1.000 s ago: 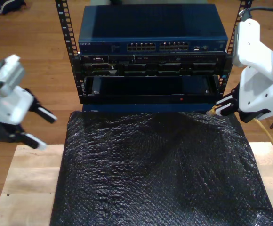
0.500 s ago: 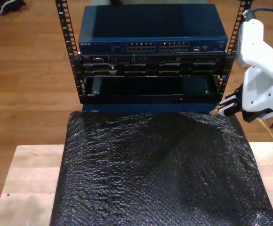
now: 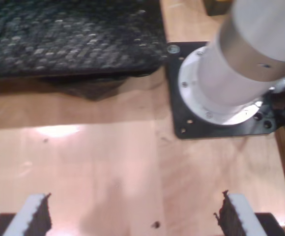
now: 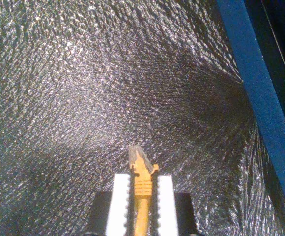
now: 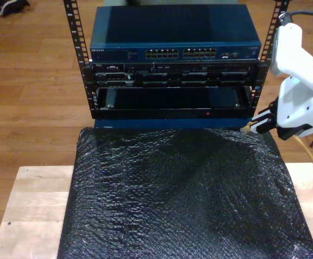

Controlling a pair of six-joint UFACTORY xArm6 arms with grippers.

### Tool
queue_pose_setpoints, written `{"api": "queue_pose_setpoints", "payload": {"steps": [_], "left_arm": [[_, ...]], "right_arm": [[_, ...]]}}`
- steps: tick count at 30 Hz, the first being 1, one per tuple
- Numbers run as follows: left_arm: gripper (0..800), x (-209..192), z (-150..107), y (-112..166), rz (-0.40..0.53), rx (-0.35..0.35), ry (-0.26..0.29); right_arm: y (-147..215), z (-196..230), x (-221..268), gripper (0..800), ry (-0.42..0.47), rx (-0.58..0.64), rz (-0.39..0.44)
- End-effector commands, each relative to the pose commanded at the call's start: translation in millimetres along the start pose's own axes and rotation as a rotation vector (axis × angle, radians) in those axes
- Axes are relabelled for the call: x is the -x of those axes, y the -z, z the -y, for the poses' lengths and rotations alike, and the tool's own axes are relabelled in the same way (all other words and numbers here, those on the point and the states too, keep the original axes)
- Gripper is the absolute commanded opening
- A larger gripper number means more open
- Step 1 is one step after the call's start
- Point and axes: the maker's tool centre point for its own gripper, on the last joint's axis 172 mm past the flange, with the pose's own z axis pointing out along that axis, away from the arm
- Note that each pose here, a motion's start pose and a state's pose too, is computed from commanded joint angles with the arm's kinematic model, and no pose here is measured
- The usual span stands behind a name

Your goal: Grab the cable and plug it in

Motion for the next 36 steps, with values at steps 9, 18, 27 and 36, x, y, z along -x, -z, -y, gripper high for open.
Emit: {"api": "queue_pose_setpoints", "payload": {"steps": [9, 18, 27, 36], "left_arm": [[799, 5, -50, -33, -0.063, 0.053, 0.008], [799, 0, -69, -55, -0.105, 0.080, -0.007], [799, 15, -92, -90, -0.050, 0.107, -0.006], [799, 22, -110, -120, -0.009, 0.150, -0.036]], "right_arm": [[-6, -3, 2, 0, -0.013, -0.015, 0.001], [-14, -13, 4, 0, -0.026, -0.029, 0.007], [-18, -18, 5, 0, -0.032, -0.036, 0.010], [-23, -20, 7, 0, -0.037, -0.047, 0.015]]}}
